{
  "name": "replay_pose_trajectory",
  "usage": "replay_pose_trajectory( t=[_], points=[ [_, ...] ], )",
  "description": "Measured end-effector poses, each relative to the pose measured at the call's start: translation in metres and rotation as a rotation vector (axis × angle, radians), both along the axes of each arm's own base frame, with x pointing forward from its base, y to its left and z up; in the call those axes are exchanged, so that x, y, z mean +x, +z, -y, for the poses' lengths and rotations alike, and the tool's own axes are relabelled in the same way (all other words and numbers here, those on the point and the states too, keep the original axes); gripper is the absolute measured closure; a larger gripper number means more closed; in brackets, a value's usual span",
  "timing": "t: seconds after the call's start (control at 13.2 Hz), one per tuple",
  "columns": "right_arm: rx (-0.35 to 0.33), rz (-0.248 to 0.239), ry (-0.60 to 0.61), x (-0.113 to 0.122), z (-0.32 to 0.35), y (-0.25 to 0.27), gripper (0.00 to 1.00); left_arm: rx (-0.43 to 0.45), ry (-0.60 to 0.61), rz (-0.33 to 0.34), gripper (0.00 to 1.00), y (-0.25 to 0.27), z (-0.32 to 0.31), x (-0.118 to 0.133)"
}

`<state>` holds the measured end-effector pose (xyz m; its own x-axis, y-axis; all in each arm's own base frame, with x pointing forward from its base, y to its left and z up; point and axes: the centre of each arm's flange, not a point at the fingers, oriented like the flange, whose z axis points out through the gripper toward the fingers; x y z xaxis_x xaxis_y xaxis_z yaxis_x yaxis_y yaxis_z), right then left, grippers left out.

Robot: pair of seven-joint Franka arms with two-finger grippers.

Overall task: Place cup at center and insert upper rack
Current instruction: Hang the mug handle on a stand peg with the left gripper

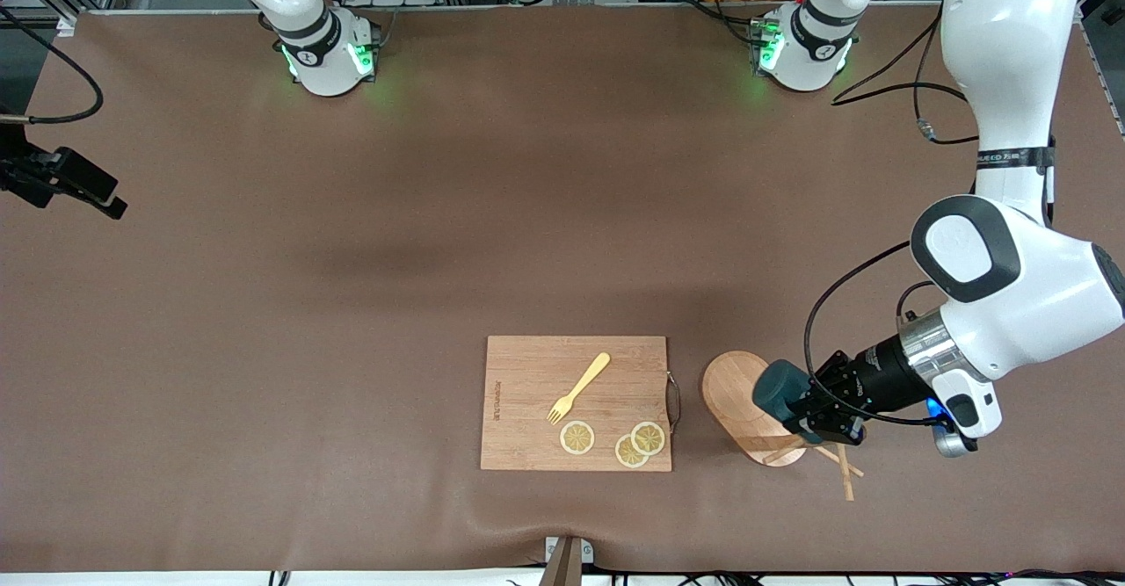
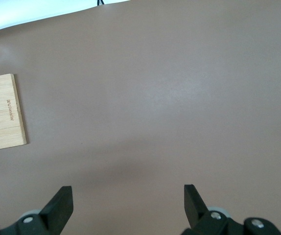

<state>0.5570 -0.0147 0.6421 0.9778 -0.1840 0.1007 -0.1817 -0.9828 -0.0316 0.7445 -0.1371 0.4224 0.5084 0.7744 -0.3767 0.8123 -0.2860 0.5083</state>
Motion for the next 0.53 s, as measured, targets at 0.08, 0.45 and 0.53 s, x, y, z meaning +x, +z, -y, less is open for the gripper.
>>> replay_pose_trajectory(
  t=[0.08,0.45,0.53],
  points=[
    [0.000,-0.001,0.000,0.000,0.000,0.000,0.00,0.000,0.002,0.004,0.55,0.001,-0.001,0.000],
    [0.001,-0.002,0.000,0.000,0.000,-0.001,0.00,0.069,-0.049,0.066,0.00,0.051,-0.005,-0.007],
    [0.001,-0.002,0.000,0.000,0.000,-0.001,0.00,0.113,-0.084,0.072,0.00,0.069,-0.005,-0.015]
  ],
)
